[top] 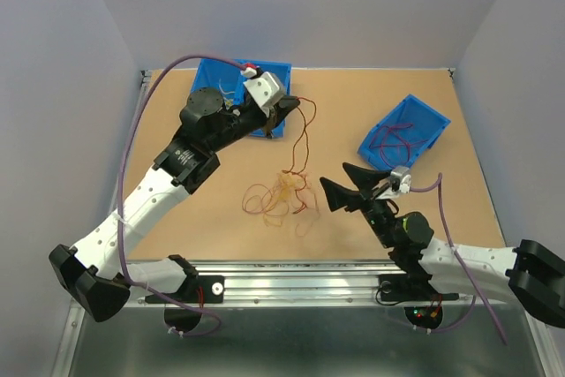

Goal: Untangle the cables

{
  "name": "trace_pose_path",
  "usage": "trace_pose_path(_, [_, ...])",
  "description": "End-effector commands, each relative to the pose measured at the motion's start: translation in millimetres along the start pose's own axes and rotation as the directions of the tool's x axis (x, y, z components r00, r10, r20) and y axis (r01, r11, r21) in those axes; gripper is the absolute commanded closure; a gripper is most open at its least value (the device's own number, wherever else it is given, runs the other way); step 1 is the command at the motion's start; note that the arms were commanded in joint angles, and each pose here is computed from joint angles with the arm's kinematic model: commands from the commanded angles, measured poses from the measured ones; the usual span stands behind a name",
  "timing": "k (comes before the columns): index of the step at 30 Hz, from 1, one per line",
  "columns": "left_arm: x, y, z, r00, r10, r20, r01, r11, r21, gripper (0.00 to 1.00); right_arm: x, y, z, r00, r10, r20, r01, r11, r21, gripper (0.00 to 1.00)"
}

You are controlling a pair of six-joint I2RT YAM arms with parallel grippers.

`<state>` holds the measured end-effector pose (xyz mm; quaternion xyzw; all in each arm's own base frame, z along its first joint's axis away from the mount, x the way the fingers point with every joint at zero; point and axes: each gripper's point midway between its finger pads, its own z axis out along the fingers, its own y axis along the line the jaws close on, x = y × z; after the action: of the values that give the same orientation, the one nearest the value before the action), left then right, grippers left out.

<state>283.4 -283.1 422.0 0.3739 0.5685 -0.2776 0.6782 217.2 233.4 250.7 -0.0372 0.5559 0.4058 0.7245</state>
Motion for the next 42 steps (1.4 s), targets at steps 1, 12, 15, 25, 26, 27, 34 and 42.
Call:
trace_pose_path(1, [-15.6, -41.5, -1.8, 0.995, -0.047, 0.087, 0.029, 0.98, 0.199, 1.0, 3.0, 16.4, -6.7, 0.998, -0.051, -0.037, 0.047, 0.993, -0.106, 0.05])
trace_pose_path(12, [1.5, -90.0, -12.5, 0.994, -0.084, 0.065, 0.053, 0.925, 0.376, 1.0, 16.7, 79.0, 25.5, 0.985, -0.056, -0.162, -0.001, 0.943, -0.332, 0.05])
trace_pose_path(15, [1.4, -94.7, -14.0, 0.993, -0.1, 0.058, 0.069, 0.914, 0.4, 1.0, 23.4, 78.2, 37.3, 0.983, -0.068, -0.171, 0.011, 0.949, -0.314, 0.1])
trace_pose_path(25, [-4.6, -65.1, -7.5, 0.991, -0.123, 0.057, 0.106, 0.967, 0.231, 1.0, 42.4, 67.5, 45.7, 0.975, -0.048, -0.216, -0.007, 0.97, -0.244, 0.37])
trace_pose_path(26, [-5.7, -56.2, -7.1, 0.991, -0.121, 0.06, 0.109, 0.978, 0.18, 1.0, 43.4, 64.6, 45.3, 0.975, -0.04, -0.219, -0.012, 0.973, -0.23, 0.38])
trace_pose_path(27, [-6.5, -52.9, -7.0, 0.991, -0.122, 0.062, 0.111, 0.981, 0.162, 1.0, 47.0, 62.7, 43.0, 0.973, -0.042, -0.227, -0.01, 0.974, -0.226, 0.42])
trace_pose_path(34, [-3.2, -18.4, -5.0, 0.988, -0.146, 0.053, 0.148, 0.989, -0.025, 1.0, 62.2, 57.3, 37.2, 0.962, -0.04, -0.269, -0.02, 0.976, -0.215, 0.77])
trace_pose_path(42, [15.9, 19.9, -2.9, 0.985, -0.172, 0.022, 0.173, 0.965, -0.195, 1.0, 54.2, 53.1, 27.2, 0.967, -0.013, -0.255, -0.04, 0.979, -0.198, 1.0])
